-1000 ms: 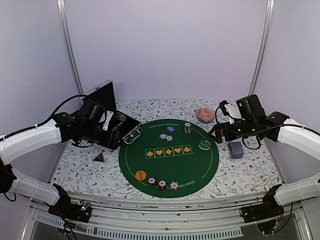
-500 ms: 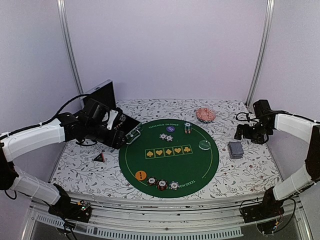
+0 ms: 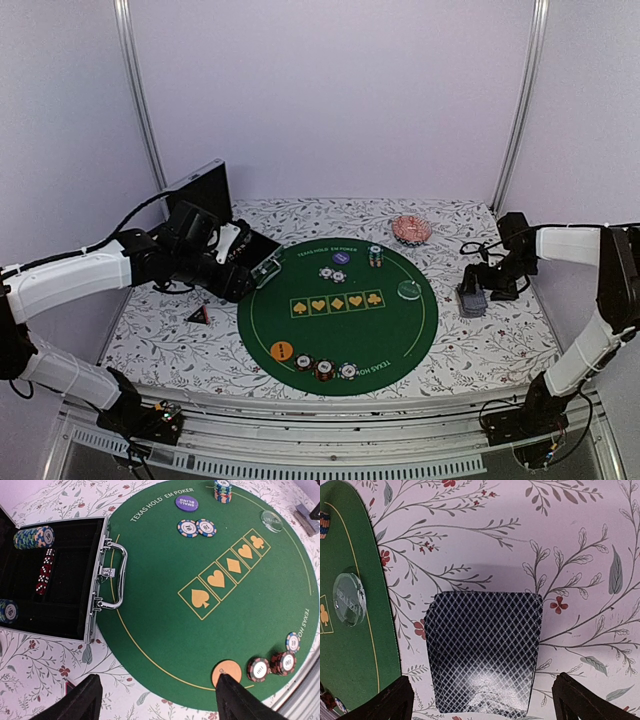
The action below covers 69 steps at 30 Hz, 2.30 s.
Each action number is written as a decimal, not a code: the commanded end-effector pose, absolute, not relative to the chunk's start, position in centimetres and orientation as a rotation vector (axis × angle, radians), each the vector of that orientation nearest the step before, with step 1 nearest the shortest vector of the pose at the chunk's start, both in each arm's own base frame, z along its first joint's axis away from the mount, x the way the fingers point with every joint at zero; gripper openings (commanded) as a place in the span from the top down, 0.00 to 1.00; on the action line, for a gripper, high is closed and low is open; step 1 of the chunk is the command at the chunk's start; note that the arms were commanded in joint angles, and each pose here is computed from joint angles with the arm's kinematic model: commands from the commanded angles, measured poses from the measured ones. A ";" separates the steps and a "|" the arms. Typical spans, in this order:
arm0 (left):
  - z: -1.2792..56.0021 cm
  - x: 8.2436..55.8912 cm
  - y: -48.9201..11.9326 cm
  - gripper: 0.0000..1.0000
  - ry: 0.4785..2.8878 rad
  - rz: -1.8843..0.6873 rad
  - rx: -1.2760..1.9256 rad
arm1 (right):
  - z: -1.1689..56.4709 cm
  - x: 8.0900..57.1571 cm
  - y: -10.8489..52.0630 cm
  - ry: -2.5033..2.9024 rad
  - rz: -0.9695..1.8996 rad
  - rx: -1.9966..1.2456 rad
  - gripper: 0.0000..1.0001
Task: Distribute texas hold em gaming equipment
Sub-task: Pick up the face-down deck piles from the center of the board.
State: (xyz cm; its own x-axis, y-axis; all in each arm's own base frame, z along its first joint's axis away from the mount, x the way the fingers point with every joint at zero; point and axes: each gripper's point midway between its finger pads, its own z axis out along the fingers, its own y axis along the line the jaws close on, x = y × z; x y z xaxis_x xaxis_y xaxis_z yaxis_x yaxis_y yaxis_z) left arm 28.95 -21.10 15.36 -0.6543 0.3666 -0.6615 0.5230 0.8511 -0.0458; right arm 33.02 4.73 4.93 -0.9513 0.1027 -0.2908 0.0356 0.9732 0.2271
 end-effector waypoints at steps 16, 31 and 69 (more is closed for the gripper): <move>14.9 29.0 -21.1 0.20 2.353 -0.360 0.665 | 1.2 32.7 5.6 2.939 0.212 0.030 0.00; 14.7 29.1 -21.0 0.20 2.364 -0.376 0.659 | -0.3 30.9 5.4 3.053 0.001 0.011 0.21; 15.0 28.9 -21.3 0.20 2.360 -0.410 0.656 | 2.3 30.0 8.6 3.053 -0.070 -0.205 0.53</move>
